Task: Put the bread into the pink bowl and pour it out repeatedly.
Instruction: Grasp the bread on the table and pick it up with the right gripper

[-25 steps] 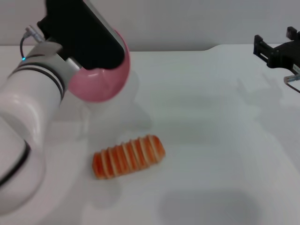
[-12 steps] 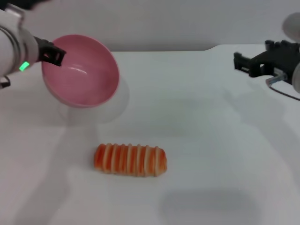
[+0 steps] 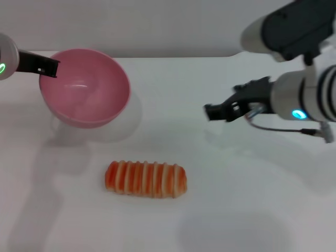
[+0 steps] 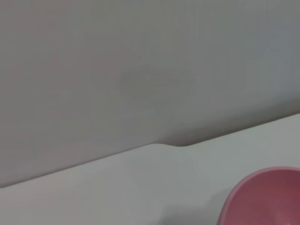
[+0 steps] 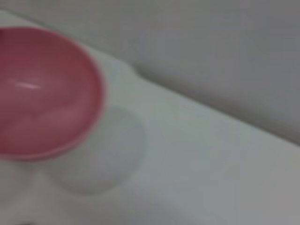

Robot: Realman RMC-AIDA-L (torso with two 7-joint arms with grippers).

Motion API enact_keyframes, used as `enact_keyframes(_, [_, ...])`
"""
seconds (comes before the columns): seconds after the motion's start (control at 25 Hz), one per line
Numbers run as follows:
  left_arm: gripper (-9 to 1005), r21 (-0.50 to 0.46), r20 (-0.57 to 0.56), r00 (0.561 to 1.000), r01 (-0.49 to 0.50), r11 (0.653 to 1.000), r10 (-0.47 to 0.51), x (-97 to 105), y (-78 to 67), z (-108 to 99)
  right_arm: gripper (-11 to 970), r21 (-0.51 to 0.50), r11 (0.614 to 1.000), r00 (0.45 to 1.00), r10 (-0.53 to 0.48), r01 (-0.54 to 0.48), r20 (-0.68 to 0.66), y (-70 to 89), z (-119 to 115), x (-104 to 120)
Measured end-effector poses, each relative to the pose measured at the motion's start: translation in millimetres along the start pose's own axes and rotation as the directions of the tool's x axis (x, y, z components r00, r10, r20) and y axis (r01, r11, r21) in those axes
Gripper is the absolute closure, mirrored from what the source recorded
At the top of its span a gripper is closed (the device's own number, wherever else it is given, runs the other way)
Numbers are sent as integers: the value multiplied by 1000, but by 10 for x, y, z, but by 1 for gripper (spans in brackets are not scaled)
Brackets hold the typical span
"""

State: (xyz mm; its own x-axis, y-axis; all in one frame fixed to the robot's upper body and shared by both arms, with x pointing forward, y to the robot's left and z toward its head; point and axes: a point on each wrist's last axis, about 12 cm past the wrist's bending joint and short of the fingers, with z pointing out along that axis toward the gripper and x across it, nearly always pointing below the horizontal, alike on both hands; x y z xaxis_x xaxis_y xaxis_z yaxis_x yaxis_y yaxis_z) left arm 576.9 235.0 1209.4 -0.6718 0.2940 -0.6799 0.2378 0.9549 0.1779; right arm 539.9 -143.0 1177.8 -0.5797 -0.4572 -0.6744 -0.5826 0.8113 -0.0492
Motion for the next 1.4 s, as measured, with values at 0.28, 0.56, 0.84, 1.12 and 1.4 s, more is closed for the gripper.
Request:
enact_keyframes(0.28, [967,-29,-39,997,67,997,-68,26,189,58,183,-171,985,1000,-20,16,-18,323,109,-59])
enact_keyframes(0.56, [967,-35,-38,997,68,997,-69,13,209,90,183,-282,960,999,-4,-8,-43,521,225,29])
enact_keyframes(0.84, [966,-30,-22,998,60,998,-61,-31,182,123,184,-328,944,995,10,-42,-99,586,477,195])
enact_keyframes(1.12, [966,-26,-9,998,56,998,-57,-66,167,122,183,-333,941,991,11,-56,-135,576,676,269])
enact_keyframes(1.4, [967,-18,-6,998,59,998,-59,-70,154,136,184,-344,936,985,17,-76,-173,528,860,341])
